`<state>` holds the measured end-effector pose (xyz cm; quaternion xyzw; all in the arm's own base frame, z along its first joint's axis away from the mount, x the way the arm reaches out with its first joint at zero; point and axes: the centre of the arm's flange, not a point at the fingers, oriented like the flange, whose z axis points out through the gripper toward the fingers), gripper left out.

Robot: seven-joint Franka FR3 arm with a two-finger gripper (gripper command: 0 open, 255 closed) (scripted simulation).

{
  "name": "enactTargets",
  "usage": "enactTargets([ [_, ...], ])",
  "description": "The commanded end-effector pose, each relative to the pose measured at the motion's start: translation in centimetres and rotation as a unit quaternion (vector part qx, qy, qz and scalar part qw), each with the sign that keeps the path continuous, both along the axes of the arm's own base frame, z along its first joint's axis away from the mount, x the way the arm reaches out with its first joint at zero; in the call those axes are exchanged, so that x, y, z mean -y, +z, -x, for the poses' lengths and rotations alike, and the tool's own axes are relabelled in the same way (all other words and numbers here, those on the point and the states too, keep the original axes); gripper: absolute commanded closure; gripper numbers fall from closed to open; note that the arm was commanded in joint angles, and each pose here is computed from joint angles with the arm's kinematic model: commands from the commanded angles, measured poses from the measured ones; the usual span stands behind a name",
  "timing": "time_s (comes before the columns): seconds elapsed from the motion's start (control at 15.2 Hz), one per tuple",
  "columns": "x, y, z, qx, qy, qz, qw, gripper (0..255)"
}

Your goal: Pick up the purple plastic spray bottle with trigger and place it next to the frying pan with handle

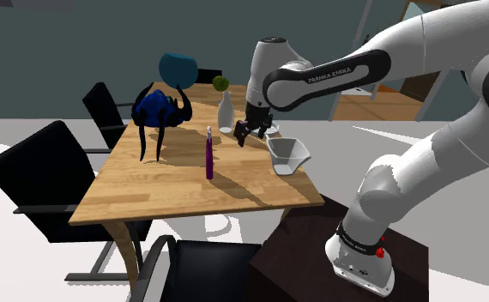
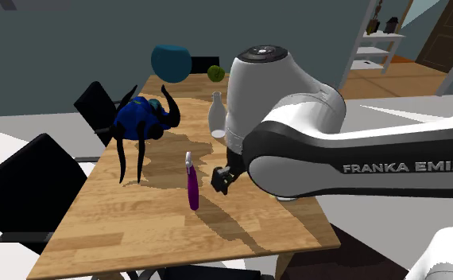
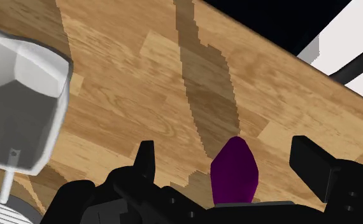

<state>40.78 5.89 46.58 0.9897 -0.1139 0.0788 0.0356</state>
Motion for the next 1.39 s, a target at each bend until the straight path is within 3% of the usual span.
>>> enactTargets([
  [0.0,-0.8,-1.9,-1.5,0.01,-0.008,0.004,0.9999,0],
  [0.86,-5.9,-12.8,-13.2,0.067,-0.059,0.035,0.9954,0],
  [1.32,-5.5,-16.0,-14.3,0.068,-0.06,0.036,0.9953,0],
])
